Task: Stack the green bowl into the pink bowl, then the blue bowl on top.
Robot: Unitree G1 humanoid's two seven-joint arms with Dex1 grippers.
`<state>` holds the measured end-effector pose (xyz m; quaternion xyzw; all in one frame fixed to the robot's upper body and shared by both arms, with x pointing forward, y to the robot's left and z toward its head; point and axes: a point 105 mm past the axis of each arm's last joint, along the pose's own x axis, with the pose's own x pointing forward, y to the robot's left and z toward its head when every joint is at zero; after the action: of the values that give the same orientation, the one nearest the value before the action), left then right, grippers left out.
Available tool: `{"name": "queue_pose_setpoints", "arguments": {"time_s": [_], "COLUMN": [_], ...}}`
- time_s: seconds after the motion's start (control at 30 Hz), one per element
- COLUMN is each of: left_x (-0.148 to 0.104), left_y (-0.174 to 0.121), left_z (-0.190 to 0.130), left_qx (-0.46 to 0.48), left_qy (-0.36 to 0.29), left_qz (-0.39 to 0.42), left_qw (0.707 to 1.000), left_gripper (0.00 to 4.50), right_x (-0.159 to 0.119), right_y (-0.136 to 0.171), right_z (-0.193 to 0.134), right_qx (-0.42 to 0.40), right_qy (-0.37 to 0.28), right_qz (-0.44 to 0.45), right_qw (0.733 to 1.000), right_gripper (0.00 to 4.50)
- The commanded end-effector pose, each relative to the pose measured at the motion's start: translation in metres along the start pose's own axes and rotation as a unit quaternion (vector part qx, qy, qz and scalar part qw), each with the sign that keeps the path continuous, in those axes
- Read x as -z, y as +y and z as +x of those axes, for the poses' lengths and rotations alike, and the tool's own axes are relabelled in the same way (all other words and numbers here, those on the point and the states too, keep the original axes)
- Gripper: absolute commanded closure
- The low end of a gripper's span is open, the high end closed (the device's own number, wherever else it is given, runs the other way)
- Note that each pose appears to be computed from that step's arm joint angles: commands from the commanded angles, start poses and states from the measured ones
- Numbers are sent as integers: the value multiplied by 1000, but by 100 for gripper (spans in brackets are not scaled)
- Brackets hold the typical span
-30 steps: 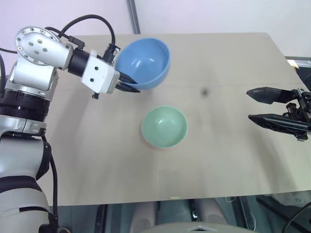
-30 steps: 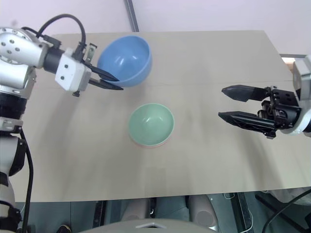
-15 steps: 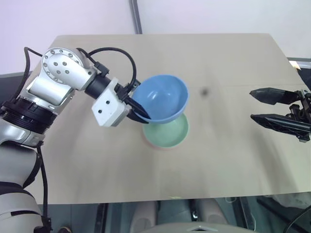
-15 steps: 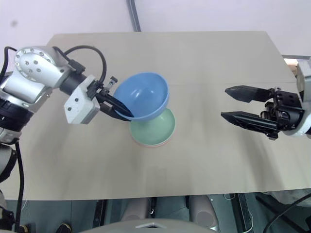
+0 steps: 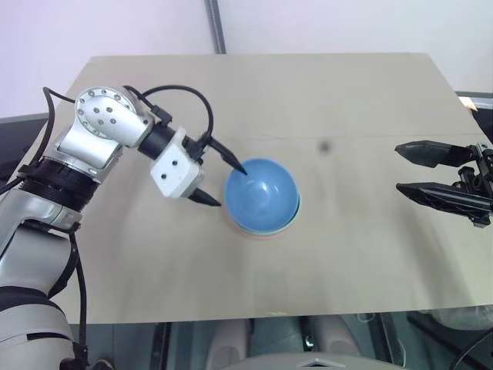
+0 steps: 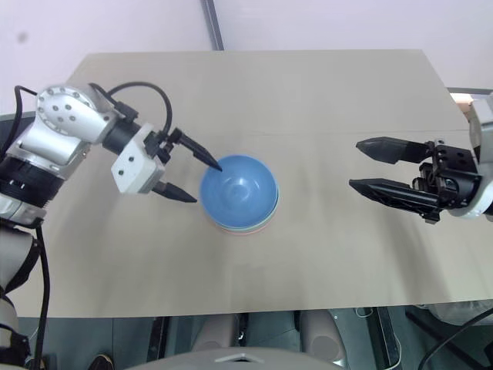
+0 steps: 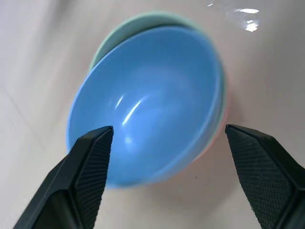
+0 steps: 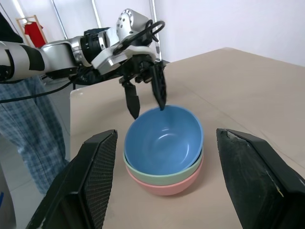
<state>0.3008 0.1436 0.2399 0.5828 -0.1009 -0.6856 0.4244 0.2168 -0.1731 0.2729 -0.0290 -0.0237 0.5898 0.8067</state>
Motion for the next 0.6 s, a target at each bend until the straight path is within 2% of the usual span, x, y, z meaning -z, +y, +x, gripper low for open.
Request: {"name": "queue_pose_setpoints", "arguments": {"time_s": [0.03,0.13,0.27,0.4,0.47,0.6], "left_x": [-4,-4,6,17,16,4], "left_y": [27,31,6,-31,-59,-107], "left_z": [-41,-68,-105,-132,-144,-157], "left_qx": [-94,-166,-245,-314,-333,-369], "left_qy": [2,-37,-45,-26,-21,7], "left_qz": [-52,-175,-324,-426,-477,-517], "left_qw": [994,970,913,848,813,773], "left_gripper": [43,43,43,43,43,43], "right_x": [-11,-10,-8,-2,2,15], "right_y": [5,4,-1,-10,-15,-24], "right_z": [-1,-4,-12,-26,-39,-70], "right_qx": [-3,-3,7,29,50,101], "right_qy": [-5,-6,-3,3,8,34], "right_qz": [-27,-24,-16,-1,3,12], "right_qw": [1000,1000,1000,1000,999,994], "right_gripper": [82,82,82,82,82,82]}}
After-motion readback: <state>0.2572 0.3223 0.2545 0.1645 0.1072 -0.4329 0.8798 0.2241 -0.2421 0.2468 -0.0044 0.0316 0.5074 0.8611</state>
